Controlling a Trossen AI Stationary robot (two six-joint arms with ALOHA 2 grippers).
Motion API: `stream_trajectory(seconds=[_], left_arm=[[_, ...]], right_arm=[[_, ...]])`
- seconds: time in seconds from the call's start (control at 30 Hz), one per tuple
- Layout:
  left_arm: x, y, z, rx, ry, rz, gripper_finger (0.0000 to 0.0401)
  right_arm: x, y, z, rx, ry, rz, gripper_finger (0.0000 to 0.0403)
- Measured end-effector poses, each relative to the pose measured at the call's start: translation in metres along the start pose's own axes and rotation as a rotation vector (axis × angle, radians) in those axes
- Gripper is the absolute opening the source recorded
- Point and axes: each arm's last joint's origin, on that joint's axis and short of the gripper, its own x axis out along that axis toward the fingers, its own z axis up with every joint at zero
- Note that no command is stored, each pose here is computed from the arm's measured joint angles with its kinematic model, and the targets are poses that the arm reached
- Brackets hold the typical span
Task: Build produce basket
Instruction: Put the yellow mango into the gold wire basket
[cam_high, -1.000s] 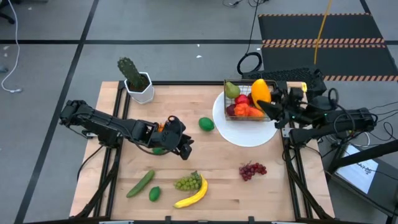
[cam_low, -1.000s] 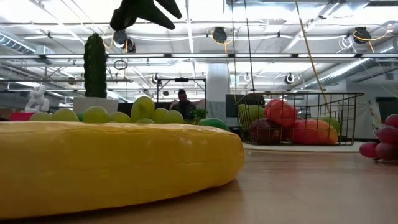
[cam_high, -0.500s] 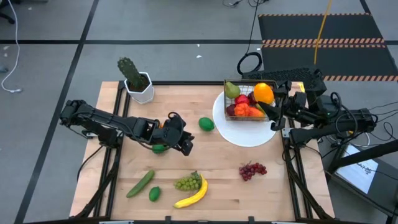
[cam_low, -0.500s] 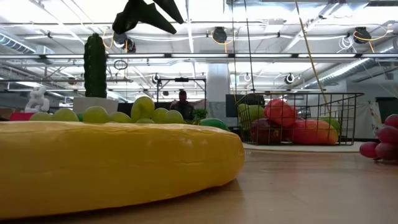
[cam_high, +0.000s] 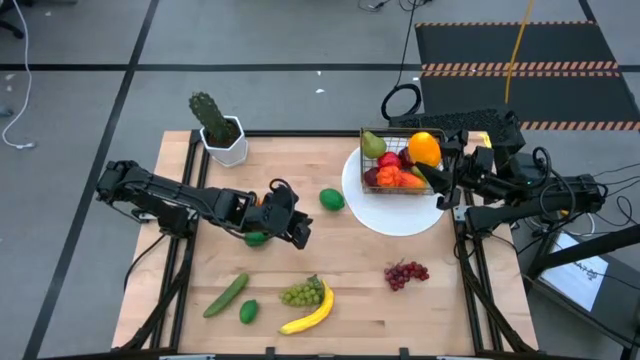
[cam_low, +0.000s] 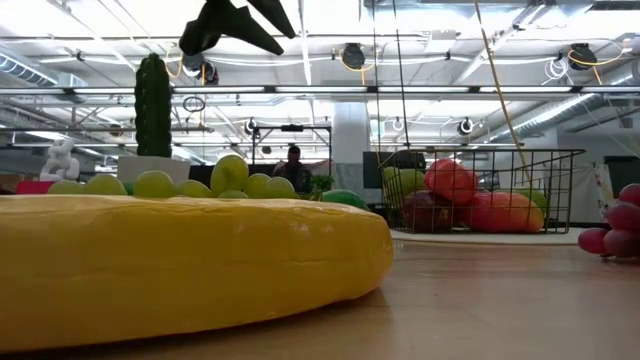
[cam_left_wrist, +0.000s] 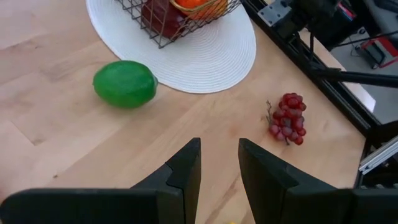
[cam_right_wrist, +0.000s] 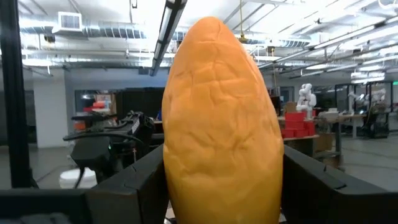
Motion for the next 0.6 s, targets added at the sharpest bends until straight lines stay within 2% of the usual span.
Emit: stream_trajectory(seconds=[0.23, 0.6], left_arm=[[-0.0019, -0.0030, -0.0042, -0.027, 0.009, -0.012, 0.0108], [0.0003, 0.0005, 0.0004, 0.066, 0.001, 0.001, 0.0108]], right_arm=[[0.0000, 0.0000, 0.0001, 0.116, -0.001, 0.000, 0.0231], [0.0000, -0.0015, 0.0040, 0.373, -0.045, -0.040, 0.0231]])
